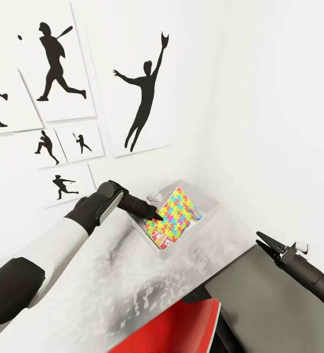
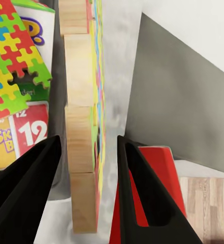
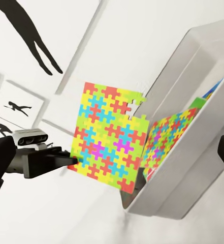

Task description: Put all the toys in the child's room - the three board games (two on the bed and one on the table), the two jigsaw puzzles on the table, and the tennis ball on the table - inside the toy box on the table in the child's room.

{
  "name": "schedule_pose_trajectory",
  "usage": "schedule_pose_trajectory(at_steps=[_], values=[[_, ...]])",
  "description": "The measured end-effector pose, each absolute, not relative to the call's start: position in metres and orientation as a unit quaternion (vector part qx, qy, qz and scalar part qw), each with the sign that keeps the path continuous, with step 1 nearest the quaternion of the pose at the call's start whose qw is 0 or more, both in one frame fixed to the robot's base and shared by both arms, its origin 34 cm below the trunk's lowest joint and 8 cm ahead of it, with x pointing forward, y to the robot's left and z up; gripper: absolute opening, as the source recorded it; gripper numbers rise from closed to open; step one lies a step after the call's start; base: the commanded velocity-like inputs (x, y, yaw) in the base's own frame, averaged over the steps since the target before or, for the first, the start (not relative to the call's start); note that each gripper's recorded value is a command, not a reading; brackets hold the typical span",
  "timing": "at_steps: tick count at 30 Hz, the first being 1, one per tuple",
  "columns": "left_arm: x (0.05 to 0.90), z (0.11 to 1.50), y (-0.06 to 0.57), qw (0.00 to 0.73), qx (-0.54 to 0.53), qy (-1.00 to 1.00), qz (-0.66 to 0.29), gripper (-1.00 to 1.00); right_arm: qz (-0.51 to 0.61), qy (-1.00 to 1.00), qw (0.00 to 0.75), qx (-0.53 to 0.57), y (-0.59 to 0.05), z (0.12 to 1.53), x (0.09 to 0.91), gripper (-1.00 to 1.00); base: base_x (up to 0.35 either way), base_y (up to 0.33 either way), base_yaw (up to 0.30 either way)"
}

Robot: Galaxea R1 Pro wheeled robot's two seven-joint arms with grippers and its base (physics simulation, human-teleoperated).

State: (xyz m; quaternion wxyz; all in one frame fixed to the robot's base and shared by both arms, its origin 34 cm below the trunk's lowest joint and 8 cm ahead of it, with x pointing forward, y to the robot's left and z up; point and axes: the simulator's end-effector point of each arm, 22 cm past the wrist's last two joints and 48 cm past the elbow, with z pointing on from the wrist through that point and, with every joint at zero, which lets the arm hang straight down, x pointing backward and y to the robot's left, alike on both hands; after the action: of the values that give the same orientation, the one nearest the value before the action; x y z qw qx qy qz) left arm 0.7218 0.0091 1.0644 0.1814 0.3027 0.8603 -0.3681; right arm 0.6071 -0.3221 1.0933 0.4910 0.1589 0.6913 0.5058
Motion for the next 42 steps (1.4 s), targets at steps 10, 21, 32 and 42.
schedule_pose_trajectory(at_steps=[10,21,32,42], values=[[0.729,1.057,0.021,0.182,0.296,0.864,-0.364,-1.00,0.505,0.695,0.485,0.163,-0.321,1.085,0.609,1.00,0.000,0.000,0.000],[0.736,1.060,0.028,0.194,0.302,0.861,-0.361,-1.00,0.503,0.700,0.479,0.167,-0.322,1.076,0.610,1.00,0.000,0.000,0.000],[0.739,1.051,0.029,0.189,0.297,0.862,-0.364,-1.00,0.501,0.704,0.472,0.172,-0.321,1.067,0.611,1.00,0.000,0.000,0.000],[0.751,1.065,0.029,0.211,0.282,0.853,-0.385,-1.00,0.500,0.708,0.467,0.176,-0.321,1.059,0.612,1.00,0.000,0.000,0.000]])
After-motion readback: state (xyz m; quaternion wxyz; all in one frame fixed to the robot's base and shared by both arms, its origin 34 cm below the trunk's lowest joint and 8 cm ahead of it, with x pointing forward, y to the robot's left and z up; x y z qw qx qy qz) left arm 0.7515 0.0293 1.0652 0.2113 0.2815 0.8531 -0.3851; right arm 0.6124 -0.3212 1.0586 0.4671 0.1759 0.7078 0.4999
